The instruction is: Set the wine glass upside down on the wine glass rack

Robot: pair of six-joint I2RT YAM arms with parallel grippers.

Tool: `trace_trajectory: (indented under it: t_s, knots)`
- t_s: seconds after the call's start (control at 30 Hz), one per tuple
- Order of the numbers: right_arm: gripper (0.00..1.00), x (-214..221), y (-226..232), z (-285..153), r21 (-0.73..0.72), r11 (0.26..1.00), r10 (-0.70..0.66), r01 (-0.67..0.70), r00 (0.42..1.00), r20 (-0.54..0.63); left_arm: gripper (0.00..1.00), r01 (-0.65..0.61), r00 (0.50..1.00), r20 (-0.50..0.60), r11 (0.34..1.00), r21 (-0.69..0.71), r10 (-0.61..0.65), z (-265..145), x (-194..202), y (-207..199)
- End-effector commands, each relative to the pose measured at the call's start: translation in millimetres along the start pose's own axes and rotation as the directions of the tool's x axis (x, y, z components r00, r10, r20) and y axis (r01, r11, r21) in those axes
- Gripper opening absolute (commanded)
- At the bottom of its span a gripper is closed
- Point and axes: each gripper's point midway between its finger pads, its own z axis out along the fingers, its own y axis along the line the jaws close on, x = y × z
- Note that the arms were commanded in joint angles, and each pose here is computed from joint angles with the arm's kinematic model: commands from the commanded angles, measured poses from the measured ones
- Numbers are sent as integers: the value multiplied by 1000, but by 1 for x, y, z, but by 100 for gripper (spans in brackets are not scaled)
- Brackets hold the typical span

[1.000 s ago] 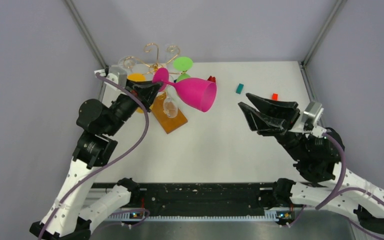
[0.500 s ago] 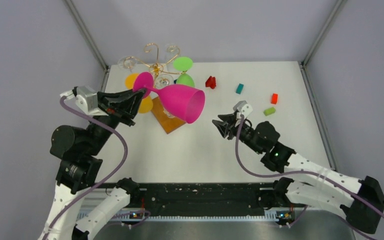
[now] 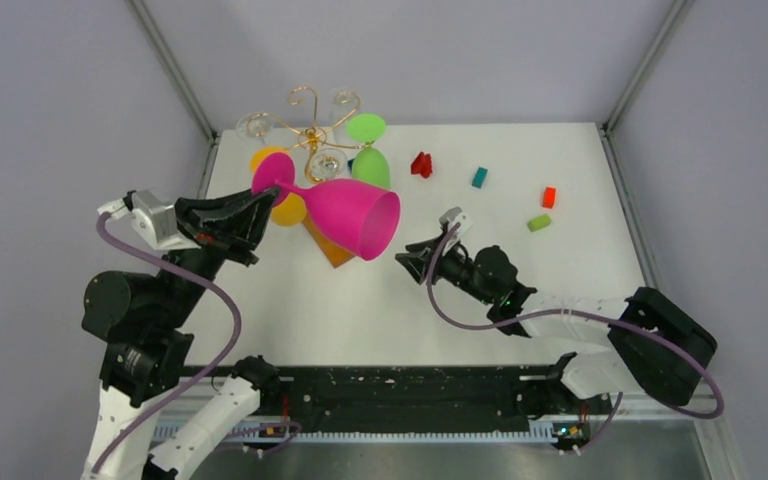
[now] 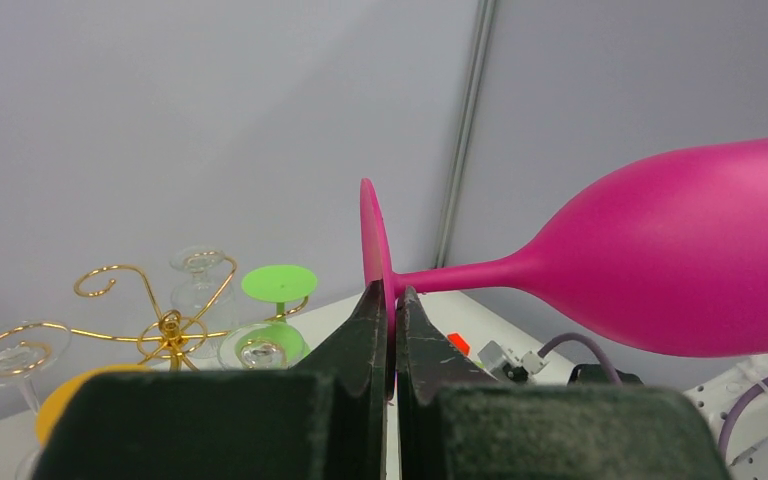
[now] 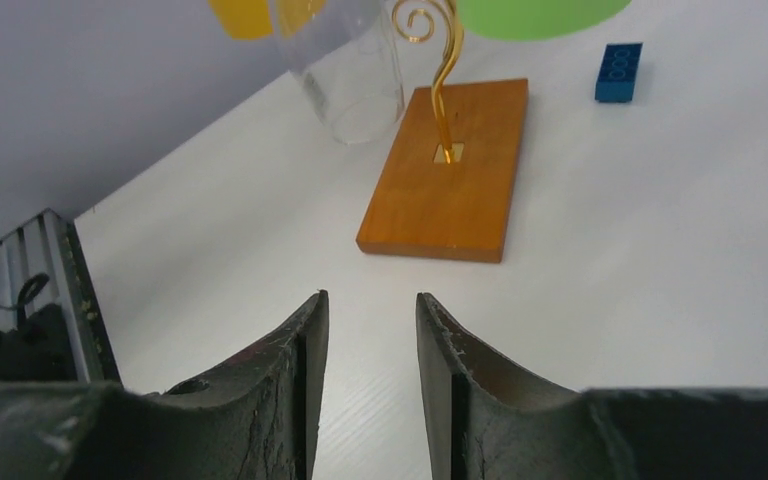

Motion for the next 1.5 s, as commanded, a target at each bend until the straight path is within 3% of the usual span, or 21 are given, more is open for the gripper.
trace_trajectory:
  t_s: [0.0, 0.2, 0.43, 0.67, 0.97, 1.17, 1.47]
  knots:
    - [38, -93, 7, 6, 31, 997, 68, -77, 969, 238, 0, -27, 994, 102, 999, 21, 25, -12, -36, -11]
    - [37, -155, -5, -14, 146, 956, 191, -255, 917, 349, 0, -9, 989, 147, 998, 57, 0, -16, -43, -19]
    - [37, -198, 6, -14, 52, 873, 415, -484, 796, 442, 0, 23, 989, 142, 998, 56, -31, -13, -37, -17]
    - [37, -197, 10, 6, 3, 835, 496, -551, 754, 430, 0, 17, 989, 149, 999, 50, -25, -17, -39, -17]
    - [37, -216, 10, 20, -124, 734, 629, -668, 600, 495, 0, 5, 989, 151, 999, 33, -10, -20, -40, -14]
    - [32, -220, -1, 36, -191, 586, 752, -788, 441, 490, 0, 17, 984, 180, 1000, 21, -20, -25, -45, -13]
    - [30, -216, -12, 60, -183, 490, 802, -852, 358, 478, 0, 1, 979, 203, 1000, 0, -2, -35, -53, -13]
